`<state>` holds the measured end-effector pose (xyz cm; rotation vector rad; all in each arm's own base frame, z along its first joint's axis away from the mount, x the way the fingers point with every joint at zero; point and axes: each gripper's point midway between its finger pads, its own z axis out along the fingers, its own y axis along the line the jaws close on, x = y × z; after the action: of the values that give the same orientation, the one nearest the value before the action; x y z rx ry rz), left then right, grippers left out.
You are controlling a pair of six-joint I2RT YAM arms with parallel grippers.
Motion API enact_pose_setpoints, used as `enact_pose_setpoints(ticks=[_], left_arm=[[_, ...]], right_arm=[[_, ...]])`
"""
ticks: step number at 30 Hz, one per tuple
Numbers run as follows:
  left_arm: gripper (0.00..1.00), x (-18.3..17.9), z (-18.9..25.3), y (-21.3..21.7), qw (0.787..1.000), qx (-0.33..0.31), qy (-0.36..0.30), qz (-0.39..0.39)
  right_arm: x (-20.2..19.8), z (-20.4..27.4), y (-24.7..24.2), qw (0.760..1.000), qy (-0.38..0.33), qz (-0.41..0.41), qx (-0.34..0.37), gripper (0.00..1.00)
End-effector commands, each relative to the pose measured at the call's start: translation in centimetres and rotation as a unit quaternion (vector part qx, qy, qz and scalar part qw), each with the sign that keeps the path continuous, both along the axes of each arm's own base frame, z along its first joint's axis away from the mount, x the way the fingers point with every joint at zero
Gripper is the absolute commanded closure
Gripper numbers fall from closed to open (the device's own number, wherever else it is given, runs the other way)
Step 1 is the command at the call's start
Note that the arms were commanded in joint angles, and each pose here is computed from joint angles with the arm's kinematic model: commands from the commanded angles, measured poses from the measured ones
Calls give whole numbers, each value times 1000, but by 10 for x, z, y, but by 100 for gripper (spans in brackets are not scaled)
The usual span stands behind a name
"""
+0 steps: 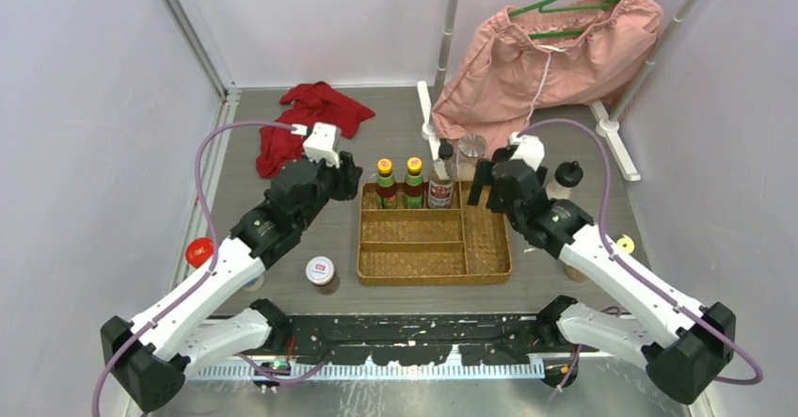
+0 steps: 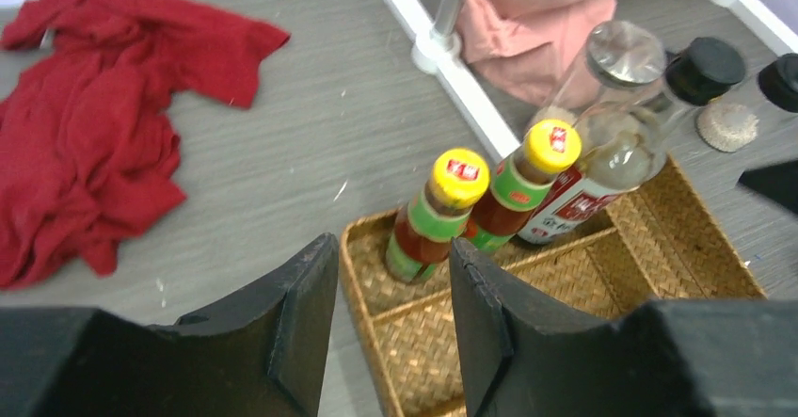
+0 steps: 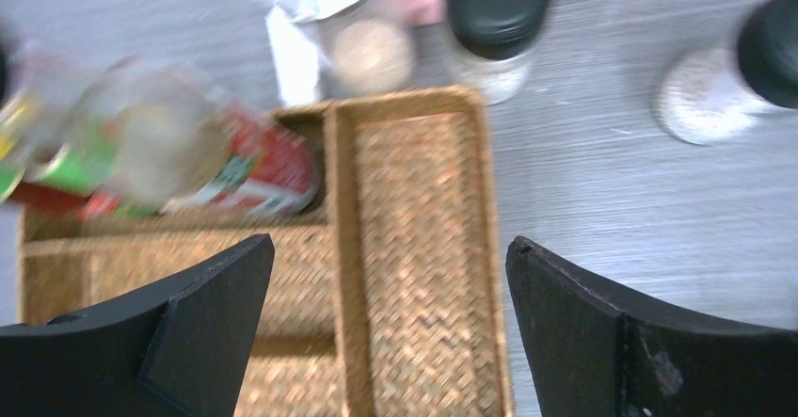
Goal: Organize the condiment bottles
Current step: Pick up the bottle from the center of the board.
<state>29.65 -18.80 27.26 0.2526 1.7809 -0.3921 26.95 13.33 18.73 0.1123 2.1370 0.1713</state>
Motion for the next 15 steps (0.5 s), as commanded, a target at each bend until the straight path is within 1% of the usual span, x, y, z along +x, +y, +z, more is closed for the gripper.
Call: enact_pose_setpoints(ticks=[1,3,5,9,15], left_arm=[[52,-20,-25,29,996,16,71,55],[52,-25,-29,31,996,14,77,53],[53,-29,-34,32,995,10,88,53],[53,-33,-43,29,994,6,100,43],[55,-36,-52,29,993,10,111,42]], right_arm=[[19,-2,-57,990,22,-141,13,0],[24,-11,-75,983,37,-177,22,0],[27,-19,-88,977,47,-206,10,0],[37,-31,-98,971,63,-230,-8,0],[69,-30,-83,981,49,-189,12,0]])
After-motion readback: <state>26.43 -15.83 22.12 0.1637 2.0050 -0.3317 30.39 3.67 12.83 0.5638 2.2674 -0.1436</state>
